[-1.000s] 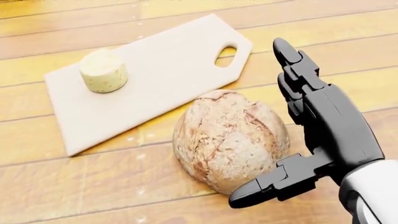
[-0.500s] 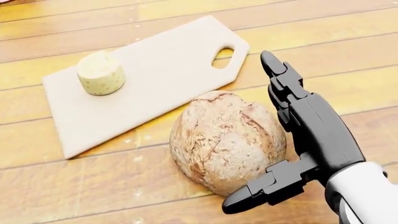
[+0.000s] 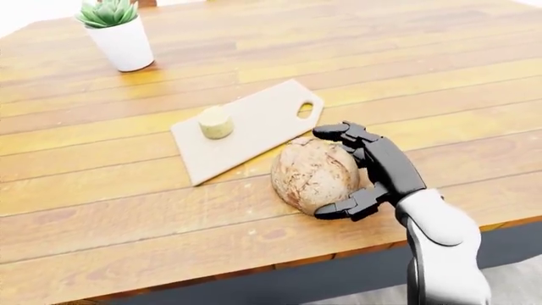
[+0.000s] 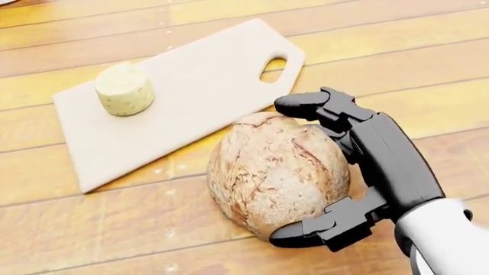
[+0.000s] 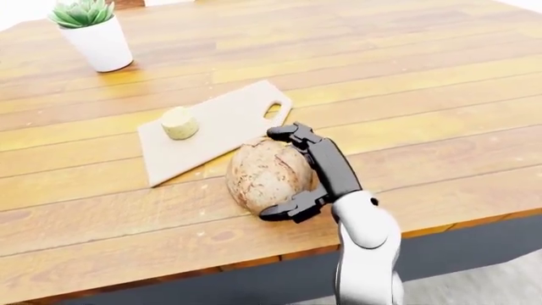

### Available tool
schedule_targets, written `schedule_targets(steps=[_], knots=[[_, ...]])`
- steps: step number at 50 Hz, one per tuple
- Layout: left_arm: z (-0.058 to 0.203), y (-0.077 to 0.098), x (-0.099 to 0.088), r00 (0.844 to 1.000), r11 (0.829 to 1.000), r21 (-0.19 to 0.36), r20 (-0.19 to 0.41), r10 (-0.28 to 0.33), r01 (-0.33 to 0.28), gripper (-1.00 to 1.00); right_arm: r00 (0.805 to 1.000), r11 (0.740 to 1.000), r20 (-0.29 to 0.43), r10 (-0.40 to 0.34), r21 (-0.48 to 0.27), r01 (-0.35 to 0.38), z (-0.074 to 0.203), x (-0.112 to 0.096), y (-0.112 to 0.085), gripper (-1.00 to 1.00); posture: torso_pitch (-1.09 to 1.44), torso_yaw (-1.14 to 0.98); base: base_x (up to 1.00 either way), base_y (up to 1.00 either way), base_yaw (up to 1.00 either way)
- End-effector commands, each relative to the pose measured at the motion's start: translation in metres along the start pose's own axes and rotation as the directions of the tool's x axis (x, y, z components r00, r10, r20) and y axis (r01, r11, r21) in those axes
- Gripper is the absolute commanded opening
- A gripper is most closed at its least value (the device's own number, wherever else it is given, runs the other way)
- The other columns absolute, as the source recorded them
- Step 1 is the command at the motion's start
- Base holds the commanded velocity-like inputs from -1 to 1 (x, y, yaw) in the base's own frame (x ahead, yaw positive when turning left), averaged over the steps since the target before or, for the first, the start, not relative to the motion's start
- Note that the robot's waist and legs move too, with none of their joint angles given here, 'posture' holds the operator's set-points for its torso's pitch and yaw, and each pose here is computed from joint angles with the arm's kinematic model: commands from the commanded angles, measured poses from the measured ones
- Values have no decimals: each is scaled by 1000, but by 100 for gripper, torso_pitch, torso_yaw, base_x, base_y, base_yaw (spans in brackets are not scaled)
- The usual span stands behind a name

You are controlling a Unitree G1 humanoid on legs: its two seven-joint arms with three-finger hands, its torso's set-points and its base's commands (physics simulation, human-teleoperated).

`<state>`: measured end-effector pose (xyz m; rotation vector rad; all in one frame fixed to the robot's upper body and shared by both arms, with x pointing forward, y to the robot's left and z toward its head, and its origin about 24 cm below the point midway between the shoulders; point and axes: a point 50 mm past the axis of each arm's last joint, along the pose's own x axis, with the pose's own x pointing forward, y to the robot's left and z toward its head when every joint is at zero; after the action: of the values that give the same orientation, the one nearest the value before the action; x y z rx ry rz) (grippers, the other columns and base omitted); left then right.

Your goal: Place the bread and cheese on the cutting board.

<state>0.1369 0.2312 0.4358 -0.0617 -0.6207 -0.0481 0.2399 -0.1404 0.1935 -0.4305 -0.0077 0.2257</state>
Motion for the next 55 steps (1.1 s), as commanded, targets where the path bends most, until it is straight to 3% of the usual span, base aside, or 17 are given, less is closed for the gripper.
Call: schedule_targets(steps=[1, 2, 3, 4, 17, 27, 34, 42, 55], knots=[[11, 0, -1, 998, 1000, 0, 55, 8, -8, 100, 999, 999, 45, -31, -23, 32, 9, -4, -5, -30, 0, 0, 0, 0, 0], [11, 0, -1, 998, 1000, -1, 55, 8, -8, 100, 998, 999, 47, -33, -25, 34, 9, -4, -5, -44, 0, 0, 0, 0, 0], [12, 0, -1, 998, 1000, 0, 56, 8, -8, 100, 998, 999, 50, -38, -28, 40, 9, -4, -5, -98, 0, 0, 0, 0, 0], [12, 0, -1, 998, 1000, 0, 56, 8, -8, 100, 998, 999, 50, -39, -28, 40, 9, -5, -5, -100, 0, 0, 0, 0, 0], [11, 0, -1, 998, 1000, -2, 55, 8, -8, 100, 995, 996, 65, -81, -31, 83, 23, -16, -16, -100, 0, 0, 0, 0, 0], [10, 2, -1, 999, 1000, -3, 51, 14, -14, 100, 986, 985, 29, -164, -54, 166, 47, -32, -39, -100, 0, 0, 0, 0, 0], [8, 3, -1, 999, 1000, -1, 49, 16, -16, 100, 982, 979, 1, -187, -80, 186, 61, -37, -58, -100, 0, 0, 0, 0, 0], [2, 3, 2, 999, 1000, 2, 37, 18, -18, 100, 980, 979, -28, -196, -64, 193, 78, -33, -75, -100, 0, 0, 0, 0, 0], [-3, 3, 3, 999, 1000, 6, 28, 17, -18, 100, 993, 992, -26, -115, -56, 114, 131, 2, -92, -100, 0, 0, 0, 0, 0]])
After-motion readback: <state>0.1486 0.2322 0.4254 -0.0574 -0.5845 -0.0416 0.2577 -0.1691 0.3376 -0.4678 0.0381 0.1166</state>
